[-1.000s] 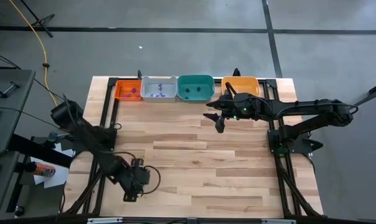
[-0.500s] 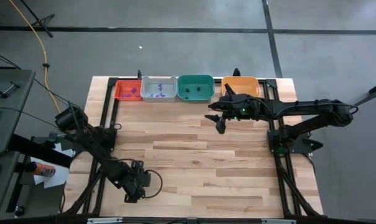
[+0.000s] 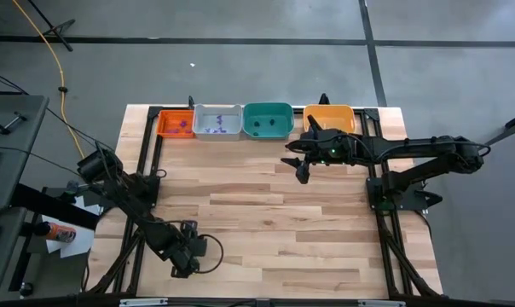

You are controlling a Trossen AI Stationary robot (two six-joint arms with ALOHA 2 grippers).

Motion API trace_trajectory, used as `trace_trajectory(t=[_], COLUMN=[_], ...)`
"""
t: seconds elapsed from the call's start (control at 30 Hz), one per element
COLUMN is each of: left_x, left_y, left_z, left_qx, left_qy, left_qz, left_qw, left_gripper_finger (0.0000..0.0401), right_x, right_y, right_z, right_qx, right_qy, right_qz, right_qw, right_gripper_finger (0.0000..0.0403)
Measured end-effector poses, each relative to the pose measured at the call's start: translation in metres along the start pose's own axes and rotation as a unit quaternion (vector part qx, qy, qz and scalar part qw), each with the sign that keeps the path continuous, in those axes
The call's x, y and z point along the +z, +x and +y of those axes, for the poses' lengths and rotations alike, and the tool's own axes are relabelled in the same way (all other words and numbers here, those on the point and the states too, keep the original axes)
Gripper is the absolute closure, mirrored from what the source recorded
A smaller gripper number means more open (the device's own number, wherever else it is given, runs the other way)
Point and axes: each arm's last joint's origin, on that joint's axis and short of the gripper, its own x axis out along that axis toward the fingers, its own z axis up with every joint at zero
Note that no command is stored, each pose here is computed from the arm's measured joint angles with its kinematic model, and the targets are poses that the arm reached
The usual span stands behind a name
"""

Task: Sort Halloween decoration
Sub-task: Put the black skull into the green bin

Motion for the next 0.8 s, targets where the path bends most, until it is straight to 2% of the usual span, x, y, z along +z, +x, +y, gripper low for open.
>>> trace_trajectory(t=[0.47,0.8], left_x=[-0.0002,0.0001], left_y=[0.0014,0.0015], left_z=[0.0002,0.0006], left_qx=[-0.004,-0.003], left_qy=[-0.001,-0.002], left_qz=[0.004,0.004], left_qw=[1.0,1.0], left_gripper_finger=[0.0278,0.0329], right_x=[-0.0001,0.0], right_y=[0.0001,0.0], right_z=[0.0,0.0], right_qx=[0.0,0.0], right_qy=[0.0,0.002], right_qz=[0.0,0.0], right_qw=[1.0,1.0], right_gripper_finger=[0.0174,0.0174])
